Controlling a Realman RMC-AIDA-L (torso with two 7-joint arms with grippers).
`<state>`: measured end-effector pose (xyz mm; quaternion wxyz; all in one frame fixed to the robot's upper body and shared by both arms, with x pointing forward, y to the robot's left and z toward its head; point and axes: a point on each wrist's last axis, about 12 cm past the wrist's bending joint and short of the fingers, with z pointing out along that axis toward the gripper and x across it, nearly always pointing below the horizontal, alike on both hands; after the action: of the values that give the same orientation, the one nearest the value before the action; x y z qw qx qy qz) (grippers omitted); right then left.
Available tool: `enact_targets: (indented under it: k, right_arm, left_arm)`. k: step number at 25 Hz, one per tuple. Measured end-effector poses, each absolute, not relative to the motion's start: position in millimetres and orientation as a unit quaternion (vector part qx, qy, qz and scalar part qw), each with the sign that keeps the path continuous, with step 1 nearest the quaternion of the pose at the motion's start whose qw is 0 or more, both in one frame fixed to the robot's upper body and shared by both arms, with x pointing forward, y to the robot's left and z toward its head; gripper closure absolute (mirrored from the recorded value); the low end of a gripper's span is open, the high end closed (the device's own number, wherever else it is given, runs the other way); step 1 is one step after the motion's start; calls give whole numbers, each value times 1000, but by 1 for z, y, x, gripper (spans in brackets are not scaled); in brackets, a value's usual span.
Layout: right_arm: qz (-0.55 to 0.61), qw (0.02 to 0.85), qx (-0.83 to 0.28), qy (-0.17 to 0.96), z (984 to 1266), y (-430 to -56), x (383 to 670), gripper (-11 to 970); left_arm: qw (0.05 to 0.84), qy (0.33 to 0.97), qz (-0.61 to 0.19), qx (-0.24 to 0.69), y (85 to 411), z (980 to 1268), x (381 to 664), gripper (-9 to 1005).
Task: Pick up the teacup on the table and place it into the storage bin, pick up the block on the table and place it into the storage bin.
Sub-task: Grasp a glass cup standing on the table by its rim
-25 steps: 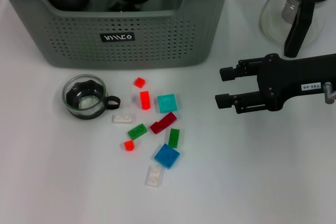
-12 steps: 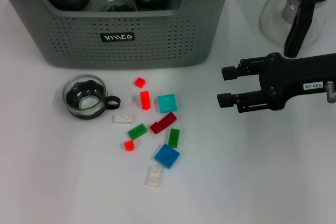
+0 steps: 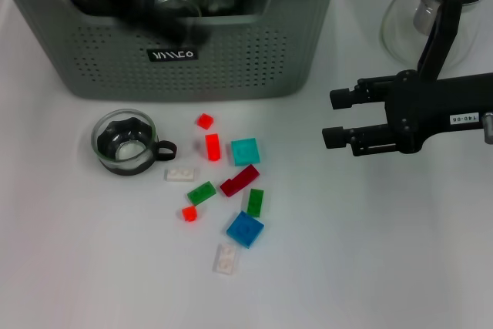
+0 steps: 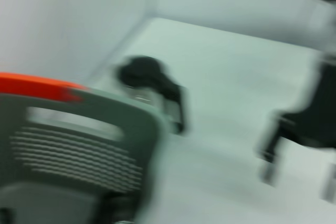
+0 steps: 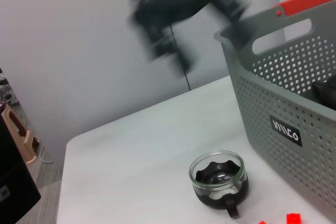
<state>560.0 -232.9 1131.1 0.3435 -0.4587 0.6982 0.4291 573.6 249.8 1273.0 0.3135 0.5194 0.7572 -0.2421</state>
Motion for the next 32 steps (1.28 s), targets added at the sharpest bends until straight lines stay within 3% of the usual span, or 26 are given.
enact_targets:
  k: [10,18,32]
  right_arm:
    - [433,346,-443,705,1134,-235,563,210]
    - [433,347,-441,706,1133,-234,564,211]
    - [433,351,-431,710,1131,-236,563,211]
  left_arm:
    - [257,742,-228,576,257,1215,533,208]
    - [184,781,-174,571,260,1169,545,209]
    - [128,797,-70,586,250,1130,557,212]
